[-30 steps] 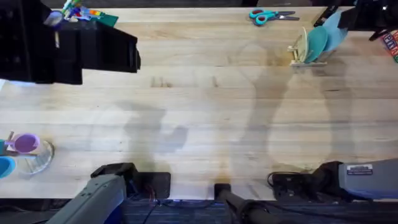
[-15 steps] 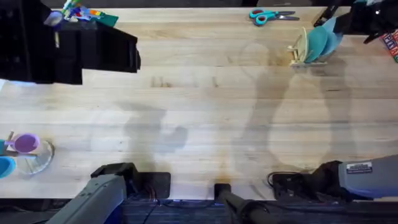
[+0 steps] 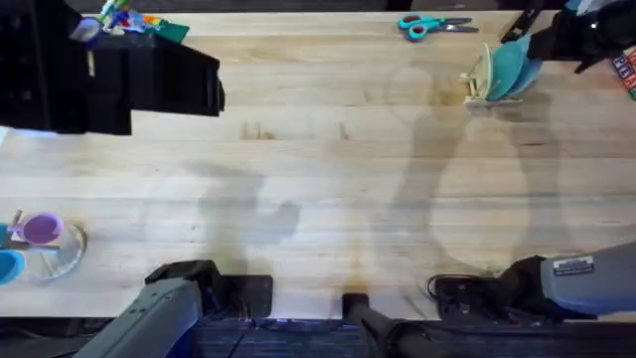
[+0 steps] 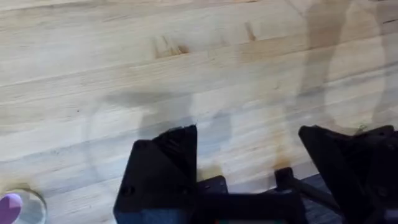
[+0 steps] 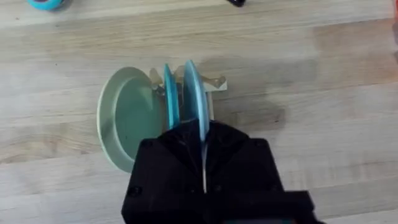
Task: Pick up the plates from the table one by one and place each into a slot on the dish rack.
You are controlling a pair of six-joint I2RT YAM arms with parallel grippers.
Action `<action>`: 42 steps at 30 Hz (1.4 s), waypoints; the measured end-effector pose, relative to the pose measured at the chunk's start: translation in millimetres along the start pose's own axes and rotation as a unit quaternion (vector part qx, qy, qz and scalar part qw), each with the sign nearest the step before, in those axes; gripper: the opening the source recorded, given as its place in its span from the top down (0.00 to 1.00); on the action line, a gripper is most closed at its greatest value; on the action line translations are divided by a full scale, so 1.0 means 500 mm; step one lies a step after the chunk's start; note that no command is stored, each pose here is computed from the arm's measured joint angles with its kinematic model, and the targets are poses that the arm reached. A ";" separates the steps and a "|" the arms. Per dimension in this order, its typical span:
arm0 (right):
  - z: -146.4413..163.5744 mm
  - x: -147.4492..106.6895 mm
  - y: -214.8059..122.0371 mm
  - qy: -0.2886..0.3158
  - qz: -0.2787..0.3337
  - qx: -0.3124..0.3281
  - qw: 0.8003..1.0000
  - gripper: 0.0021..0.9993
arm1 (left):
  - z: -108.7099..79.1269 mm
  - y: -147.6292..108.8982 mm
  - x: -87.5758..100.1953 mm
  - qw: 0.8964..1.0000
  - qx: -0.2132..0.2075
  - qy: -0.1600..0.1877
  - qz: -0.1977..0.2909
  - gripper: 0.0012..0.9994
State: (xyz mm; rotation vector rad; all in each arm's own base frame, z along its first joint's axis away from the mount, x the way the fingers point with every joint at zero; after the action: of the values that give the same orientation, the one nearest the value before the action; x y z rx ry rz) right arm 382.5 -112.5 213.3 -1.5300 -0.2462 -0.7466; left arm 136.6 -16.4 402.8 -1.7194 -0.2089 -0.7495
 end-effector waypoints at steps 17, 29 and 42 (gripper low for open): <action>0.000 0.000 0.001 0.000 0.000 0.000 1.000 0.87 | 0.000 0.000 0.000 1.000 0.000 0.000 0.000 0.01; 0.001 0.011 -0.016 -0.001 -0.018 0.001 1.000 0.86 | 0.000 0.000 0.000 1.000 0.000 0.000 0.000 0.01; 0.013 0.029 -0.227 -0.006 -0.119 0.006 0.993 0.73 | 0.000 0.000 0.000 1.000 0.000 0.000 0.000 0.01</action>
State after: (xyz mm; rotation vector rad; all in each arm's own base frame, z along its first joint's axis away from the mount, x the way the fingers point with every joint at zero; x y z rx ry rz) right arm 330.1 -96.4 314.1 -1.5101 -0.4462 -0.9212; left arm 136.6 -16.4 402.8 -1.7194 -0.2090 -0.7494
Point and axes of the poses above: each hand's point on the last joint's axis, 136 mm out from that joint toward the fingers, its own y axis out along the fingers, its own z axis along the line the jaws close on, x = y × z, the point moved 8 cm from there along -y, back along the fingers, and after that the axes turned 12 degrees about y, right-handed, at the moved point
